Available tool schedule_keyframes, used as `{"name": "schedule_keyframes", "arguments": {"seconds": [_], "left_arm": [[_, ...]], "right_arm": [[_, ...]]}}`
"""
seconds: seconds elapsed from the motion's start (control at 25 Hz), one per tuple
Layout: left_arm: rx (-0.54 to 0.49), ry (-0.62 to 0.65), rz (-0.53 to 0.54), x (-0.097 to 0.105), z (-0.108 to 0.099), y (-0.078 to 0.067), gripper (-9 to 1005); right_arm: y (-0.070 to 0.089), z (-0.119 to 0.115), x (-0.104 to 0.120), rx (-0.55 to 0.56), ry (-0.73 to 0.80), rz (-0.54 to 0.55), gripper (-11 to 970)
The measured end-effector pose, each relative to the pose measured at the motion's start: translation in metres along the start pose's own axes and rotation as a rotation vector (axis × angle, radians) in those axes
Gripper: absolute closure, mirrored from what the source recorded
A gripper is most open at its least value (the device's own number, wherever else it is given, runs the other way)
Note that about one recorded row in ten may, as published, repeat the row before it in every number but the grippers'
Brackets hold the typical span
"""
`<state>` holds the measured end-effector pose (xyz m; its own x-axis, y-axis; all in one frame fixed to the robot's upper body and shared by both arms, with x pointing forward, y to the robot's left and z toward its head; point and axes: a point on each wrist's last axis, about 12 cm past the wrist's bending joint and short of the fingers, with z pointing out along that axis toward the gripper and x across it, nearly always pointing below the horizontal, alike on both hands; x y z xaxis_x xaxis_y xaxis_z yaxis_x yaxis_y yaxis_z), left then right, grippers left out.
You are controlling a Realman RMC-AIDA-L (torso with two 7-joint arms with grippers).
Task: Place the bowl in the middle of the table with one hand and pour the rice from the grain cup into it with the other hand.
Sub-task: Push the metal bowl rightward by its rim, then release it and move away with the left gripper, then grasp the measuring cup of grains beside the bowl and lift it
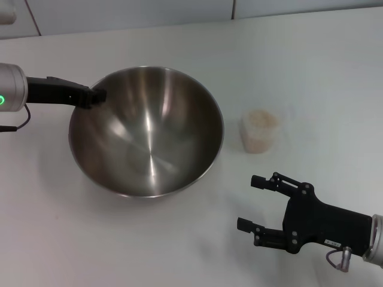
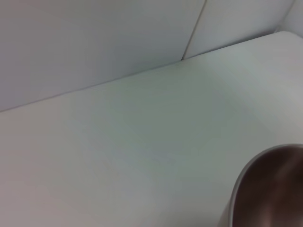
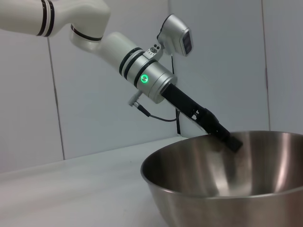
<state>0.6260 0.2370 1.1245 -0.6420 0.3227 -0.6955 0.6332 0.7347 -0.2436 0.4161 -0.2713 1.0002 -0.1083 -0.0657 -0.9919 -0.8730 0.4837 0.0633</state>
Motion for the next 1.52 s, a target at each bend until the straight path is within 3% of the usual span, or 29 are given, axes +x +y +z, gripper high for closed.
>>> {"name": "schedule_keyframes", "arguments": {"seconds": [0.16,0.4,0.56,0.64,0.84,0.88,1.0,1.08,1.32,1.52], "left_arm": [[0.003,0.007,0.005,0.001,0.002,-0.001,958],[0.015,-0.025,0.034,0.0,-0.004,-0.002,872],[0.054,-0.093,0.127,-0.002,-0.025,-0.006,814],[0.058,-0.117,0.212,0.0,-0.042,-0.008,727],[0.077,-0.12,0.376,0.031,-0.081,-0.016,537],[0.084,-0.118,0.394,0.037,-0.086,-0.017,506],[0.1,-0.112,0.419,0.05,-0.095,-0.02,416],[0.113,-0.091,0.423,0.072,-0.105,-0.023,355],[0.121,-0.076,0.413,0.083,-0.107,-0.024,157],[0.143,-0.067,0.42,0.085,-0.106,-0.027,134]], "right_arm": [[0.0,0.0,0.0,0.0,0.001,-0.001,127],[-0.001,0.0,0.0,0.0,0.002,-0.003,127],[-0.001,-0.001,0.0,0.009,0.0,-0.001,127],[-0.002,-0.003,0.0,0.032,-0.007,0.003,127],[-0.008,-0.019,0.001,0.211,-0.056,0.023,128],[-0.012,-0.027,0.002,0.308,-0.076,0.031,128],[-0.017,-0.032,0.004,0.389,-0.079,0.041,128],[-0.026,-0.038,0.007,0.497,-0.065,0.058,128],[-0.041,-0.034,0.011,0.594,-0.034,0.088,128],[-0.051,-0.02,0.011,0.618,-0.004,0.077,128]]}}
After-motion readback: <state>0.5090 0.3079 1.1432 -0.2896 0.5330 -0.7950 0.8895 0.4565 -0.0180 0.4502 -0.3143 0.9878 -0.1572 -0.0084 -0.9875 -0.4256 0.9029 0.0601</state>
